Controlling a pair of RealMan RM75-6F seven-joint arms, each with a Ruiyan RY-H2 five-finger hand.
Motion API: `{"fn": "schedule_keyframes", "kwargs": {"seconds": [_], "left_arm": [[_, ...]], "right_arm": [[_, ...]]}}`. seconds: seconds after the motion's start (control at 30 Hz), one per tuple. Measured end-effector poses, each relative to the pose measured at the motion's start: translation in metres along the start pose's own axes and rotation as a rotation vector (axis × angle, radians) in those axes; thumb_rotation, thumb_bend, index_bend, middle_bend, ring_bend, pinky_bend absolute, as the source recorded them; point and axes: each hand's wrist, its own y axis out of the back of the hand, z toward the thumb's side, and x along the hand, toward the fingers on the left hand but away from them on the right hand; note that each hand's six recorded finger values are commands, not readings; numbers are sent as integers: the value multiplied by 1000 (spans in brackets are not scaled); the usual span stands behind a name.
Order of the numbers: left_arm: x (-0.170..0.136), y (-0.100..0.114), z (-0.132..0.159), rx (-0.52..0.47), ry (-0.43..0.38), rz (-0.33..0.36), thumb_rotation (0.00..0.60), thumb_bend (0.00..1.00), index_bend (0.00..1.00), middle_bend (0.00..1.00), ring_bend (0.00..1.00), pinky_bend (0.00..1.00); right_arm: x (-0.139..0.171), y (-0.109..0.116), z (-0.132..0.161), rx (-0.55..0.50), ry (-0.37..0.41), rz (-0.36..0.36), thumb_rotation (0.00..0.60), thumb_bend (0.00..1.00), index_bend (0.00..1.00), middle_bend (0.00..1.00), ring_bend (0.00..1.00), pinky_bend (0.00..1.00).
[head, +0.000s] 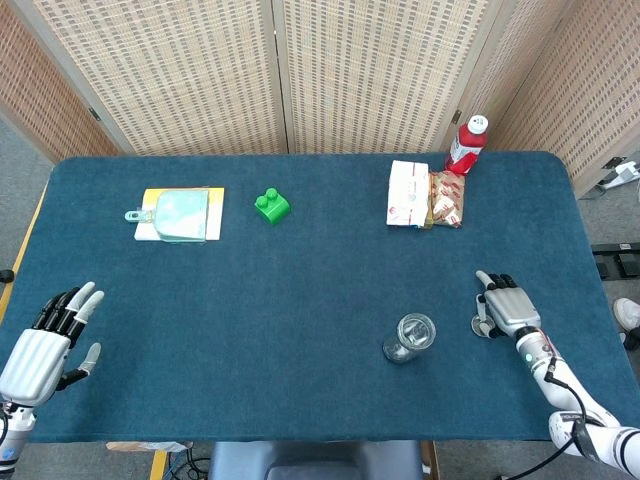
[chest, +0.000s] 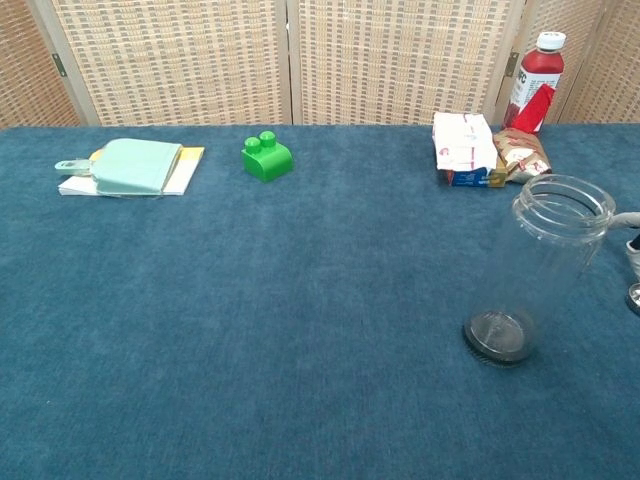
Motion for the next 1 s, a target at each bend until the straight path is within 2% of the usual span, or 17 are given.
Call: {"fn": "schedule_keyframes", "kwargs": {"seconds": [0.3,0.6,0.8,1.0], "left_arm": [[0,2,1,-1,-10,16,600,424,0,0,0,73],[1,2,3,0,-18,22,600,424,0,0,0,73],[2,1,3,8,-13,22,600,424,0,0,0,73],[3,-2,3,22,-9,18,600,424,0,0,0,73]], "right_arm": [[4,4,2,10,5,-16,600,360,654,43,0,0],[15,19,6,12,12,-53,600,360,659,46,0,0],[26,36,12,18,27,-90,600,360,659,46,0,0],[45,66,27,11,54,-138,600,360,659,47,0,0]]}}
